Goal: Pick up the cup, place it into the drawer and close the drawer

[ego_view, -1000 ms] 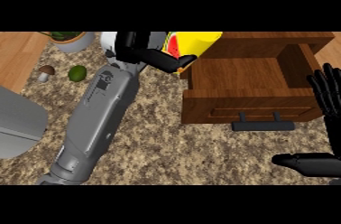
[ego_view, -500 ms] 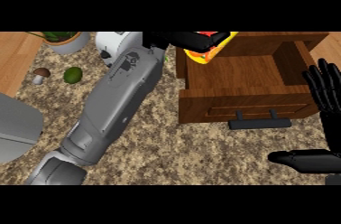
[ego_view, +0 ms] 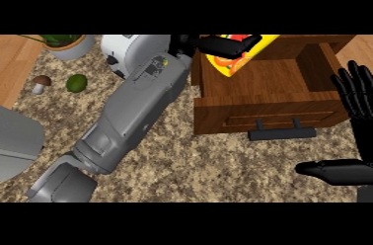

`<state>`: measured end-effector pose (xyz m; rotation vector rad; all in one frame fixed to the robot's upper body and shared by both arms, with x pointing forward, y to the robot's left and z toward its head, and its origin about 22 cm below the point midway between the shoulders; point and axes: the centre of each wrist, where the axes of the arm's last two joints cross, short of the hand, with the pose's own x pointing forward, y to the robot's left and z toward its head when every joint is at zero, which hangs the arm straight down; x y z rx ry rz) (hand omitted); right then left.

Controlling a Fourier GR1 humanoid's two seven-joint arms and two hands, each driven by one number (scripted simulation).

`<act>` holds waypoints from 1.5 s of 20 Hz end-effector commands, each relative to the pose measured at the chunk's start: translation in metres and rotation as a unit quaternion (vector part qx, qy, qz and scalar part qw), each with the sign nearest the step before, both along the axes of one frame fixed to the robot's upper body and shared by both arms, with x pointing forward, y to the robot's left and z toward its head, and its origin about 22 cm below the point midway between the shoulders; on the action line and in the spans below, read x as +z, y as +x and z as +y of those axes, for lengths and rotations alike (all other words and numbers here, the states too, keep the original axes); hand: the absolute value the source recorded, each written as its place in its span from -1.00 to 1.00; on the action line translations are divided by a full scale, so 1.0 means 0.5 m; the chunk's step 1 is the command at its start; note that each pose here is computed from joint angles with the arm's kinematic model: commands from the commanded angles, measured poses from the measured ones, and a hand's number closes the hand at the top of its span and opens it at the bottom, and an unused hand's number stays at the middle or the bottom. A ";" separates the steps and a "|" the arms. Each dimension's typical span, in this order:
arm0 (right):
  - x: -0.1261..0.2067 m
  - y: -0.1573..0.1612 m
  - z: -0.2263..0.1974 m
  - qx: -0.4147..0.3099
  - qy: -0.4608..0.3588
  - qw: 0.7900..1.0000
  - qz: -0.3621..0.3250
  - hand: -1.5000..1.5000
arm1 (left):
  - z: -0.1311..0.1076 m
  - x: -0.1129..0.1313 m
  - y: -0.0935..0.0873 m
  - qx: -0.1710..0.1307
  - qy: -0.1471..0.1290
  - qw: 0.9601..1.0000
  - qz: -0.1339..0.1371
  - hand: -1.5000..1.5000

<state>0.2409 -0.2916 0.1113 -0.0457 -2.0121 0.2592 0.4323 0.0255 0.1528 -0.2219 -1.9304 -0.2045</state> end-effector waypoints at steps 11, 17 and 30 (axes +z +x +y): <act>0.010 0.027 0.016 0.023 -0.004 1.000 -0.016 -1.00 | -0.018 -0.049 -0.003 0.011 0.133 0.990 0.041 -1.00; -0.004 0.024 0.014 0.017 0.001 1.000 -0.015 -1.00 | -0.025 -0.093 -0.027 0.037 0.178 0.983 0.035 -1.00; 0.038 -0.009 0.044 0.120 0.005 0.993 0.000 1.00 | -0.059 -0.022 -0.038 0.018 0.047 0.998 -0.034 -1.00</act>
